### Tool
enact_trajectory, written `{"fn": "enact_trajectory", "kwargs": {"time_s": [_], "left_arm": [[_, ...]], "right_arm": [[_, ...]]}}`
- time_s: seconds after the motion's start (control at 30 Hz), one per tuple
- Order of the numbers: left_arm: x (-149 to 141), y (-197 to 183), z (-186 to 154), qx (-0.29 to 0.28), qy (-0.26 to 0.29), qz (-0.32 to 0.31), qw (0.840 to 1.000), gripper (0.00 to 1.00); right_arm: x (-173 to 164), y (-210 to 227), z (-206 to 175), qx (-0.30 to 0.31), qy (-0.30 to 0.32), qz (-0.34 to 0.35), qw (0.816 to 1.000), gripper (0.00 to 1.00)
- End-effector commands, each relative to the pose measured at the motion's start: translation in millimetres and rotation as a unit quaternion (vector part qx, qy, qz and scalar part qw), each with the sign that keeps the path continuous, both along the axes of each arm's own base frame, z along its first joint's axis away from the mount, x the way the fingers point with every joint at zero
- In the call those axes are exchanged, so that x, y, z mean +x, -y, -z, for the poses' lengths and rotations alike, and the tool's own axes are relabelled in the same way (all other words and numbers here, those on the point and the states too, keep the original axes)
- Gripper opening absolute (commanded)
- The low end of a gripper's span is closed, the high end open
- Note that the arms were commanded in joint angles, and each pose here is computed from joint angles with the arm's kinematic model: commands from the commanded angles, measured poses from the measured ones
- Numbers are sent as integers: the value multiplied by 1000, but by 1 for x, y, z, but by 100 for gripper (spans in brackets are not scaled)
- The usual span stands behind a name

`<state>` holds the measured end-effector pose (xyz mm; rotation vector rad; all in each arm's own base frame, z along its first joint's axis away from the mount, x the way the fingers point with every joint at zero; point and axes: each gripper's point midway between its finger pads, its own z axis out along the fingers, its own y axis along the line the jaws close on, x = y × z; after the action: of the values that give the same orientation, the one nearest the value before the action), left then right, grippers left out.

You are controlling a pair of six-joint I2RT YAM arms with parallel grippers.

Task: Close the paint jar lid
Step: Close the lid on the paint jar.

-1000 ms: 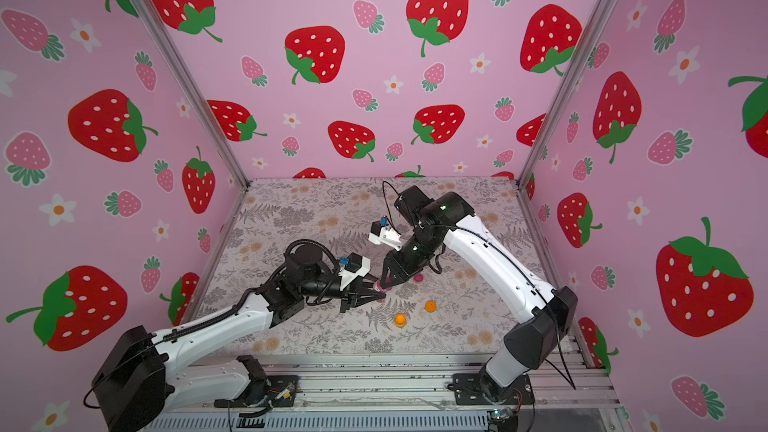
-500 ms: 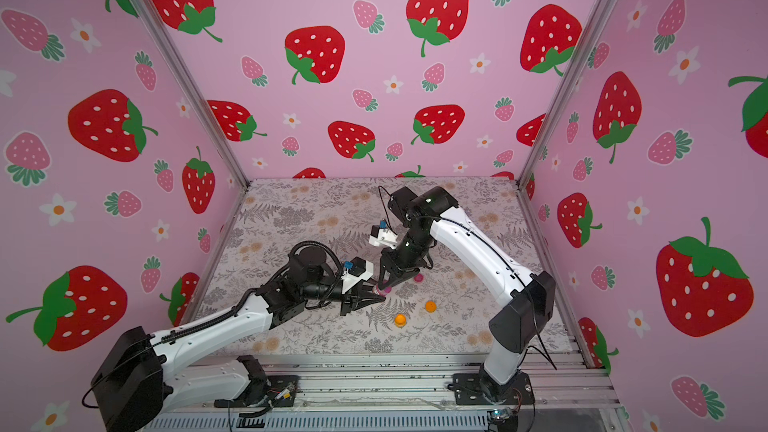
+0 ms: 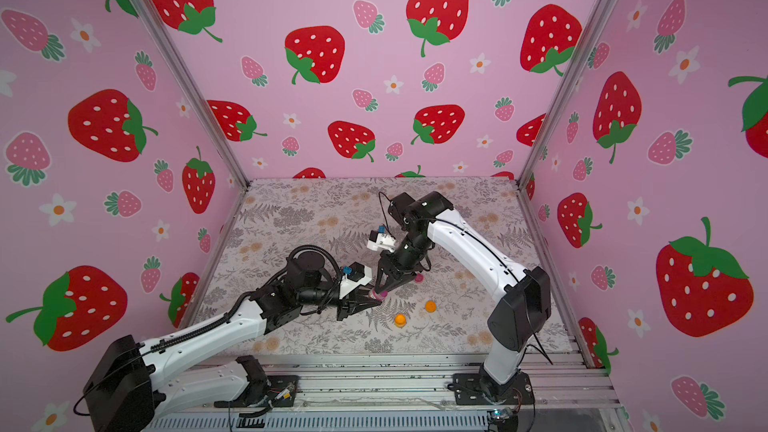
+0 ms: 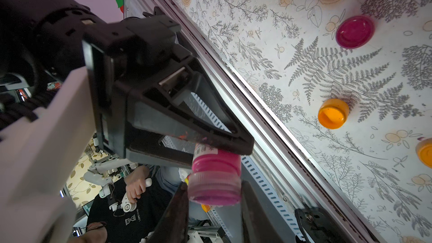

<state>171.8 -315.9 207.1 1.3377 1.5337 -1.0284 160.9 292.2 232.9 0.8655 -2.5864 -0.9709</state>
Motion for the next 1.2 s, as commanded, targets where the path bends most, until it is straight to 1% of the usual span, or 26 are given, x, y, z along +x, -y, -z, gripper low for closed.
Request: {"fn": "enact_trajectory", "kwargs": {"time_s": [0.0, 0.13, 0.27, 0.57, 0.63, 0.7, 0.83, 0.97, 1.1, 1.17], "left_arm": [[4, 16, -75, -103, 121, 18, 987, 0], [2, 19, -75, -99, 118, 27, 988, 0], [-1, 22, -74, -95, 116, 34, 988, 0], [-10, 28, -72, -73, 110, 50, 990, 0], [-11, 29, -72, -72, 109, 53, 990, 0], [-12, 30, -72, -70, 107, 55, 990, 0], [-15, 33, -71, -60, 105, 61, 991, 0], [-14, 35, -71, -57, 108, 59, 991, 0], [-8, 35, -76, -64, 117, 42, 990, 0], [-4, 35, -79, -67, 124, 29, 990, 0]], "right_arm": [[3, -20, 9, 32, 20, -36, 999, 19], [5, -18, 12, 29, 56, -65, 996, 21], [1, -19, 9, 46, 81, -102, 990, 23], [-1, -13, 22, 41, 111, -145, 982, 23], [-4, -16, 19, 56, 116, -152, 980, 24], [-5, -16, 21, 55, 127, -165, 977, 24], [-8, -16, 27, 51, 124, -177, 975, 24], [-15, -19, 31, 59, 112, -183, 975, 24], [-17, -26, 29, 64, 84, -156, 982, 24], [-18, -27, 30, 55, 66, -139, 987, 24]]}}
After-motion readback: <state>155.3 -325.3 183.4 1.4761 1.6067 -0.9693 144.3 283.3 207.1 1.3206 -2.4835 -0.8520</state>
